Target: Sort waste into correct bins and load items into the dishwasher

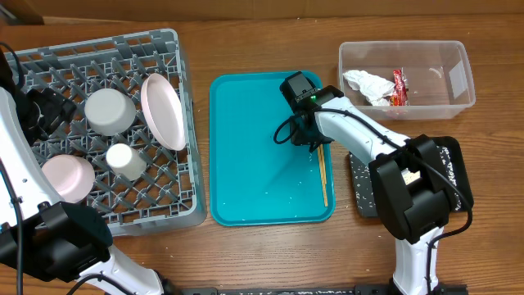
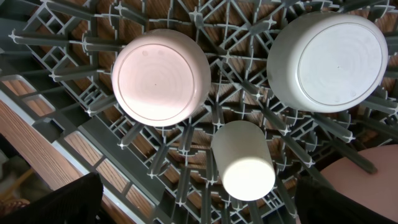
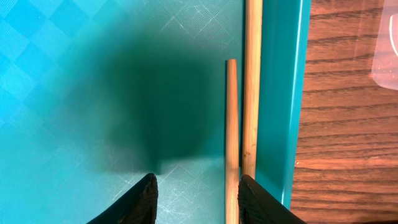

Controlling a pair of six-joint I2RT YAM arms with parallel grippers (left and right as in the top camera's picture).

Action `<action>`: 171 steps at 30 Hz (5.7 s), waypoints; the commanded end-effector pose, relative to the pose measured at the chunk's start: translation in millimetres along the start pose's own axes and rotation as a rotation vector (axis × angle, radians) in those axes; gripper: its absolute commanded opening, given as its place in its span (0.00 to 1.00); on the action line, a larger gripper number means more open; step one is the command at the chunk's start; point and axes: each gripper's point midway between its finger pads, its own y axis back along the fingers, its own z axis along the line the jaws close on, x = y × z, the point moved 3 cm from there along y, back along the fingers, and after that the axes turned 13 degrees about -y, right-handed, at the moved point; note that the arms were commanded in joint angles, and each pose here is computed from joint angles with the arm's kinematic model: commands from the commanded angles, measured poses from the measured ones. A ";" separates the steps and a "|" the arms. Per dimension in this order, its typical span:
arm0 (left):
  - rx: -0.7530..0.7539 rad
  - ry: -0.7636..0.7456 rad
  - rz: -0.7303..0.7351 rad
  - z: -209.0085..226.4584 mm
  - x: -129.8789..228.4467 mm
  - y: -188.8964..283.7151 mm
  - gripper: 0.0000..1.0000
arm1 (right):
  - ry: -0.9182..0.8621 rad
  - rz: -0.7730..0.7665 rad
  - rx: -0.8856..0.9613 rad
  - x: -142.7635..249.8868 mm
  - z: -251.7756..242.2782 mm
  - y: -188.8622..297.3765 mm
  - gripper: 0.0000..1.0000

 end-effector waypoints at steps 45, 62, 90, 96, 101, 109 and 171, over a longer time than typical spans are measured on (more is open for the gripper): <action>0.008 0.015 -0.023 -0.7 -1.5 6.7 1.00 | -0.042 0.078 -0.212 -14.0 32.4 84.8 0.04; 0.008 0.014 -0.023 -0.7 -1.5 6.7 1.00 | 0.158 0.202 -0.816 37.4 161.2 194.0 0.04; 0.008 0.014 -0.023 -0.7 -1.5 6.7 1.00 | 0.185 0.039 -1.163 41.3 238.3 261.7 0.05; 0.008 0.014 -0.023 -0.7 -1.5 6.7 1.00 | 0.219 -0.053 -1.261 37.2 252.7 283.0 0.11; 0.008 0.015 -0.023 -0.7 -1.5 6.7 1.00 | 0.221 -0.103 -1.303 37.4 266.4 287.2 0.12; 0.008 0.014 -0.023 -0.7 -1.5 6.7 1.00 | 0.209 -0.065 -1.302 44.9 288.6 256.9 0.12; 0.008 0.014 -0.023 -0.7 -1.5 6.7 1.00 | -0.087 0.007 0.073 -24.7 -3.8 11.7 0.30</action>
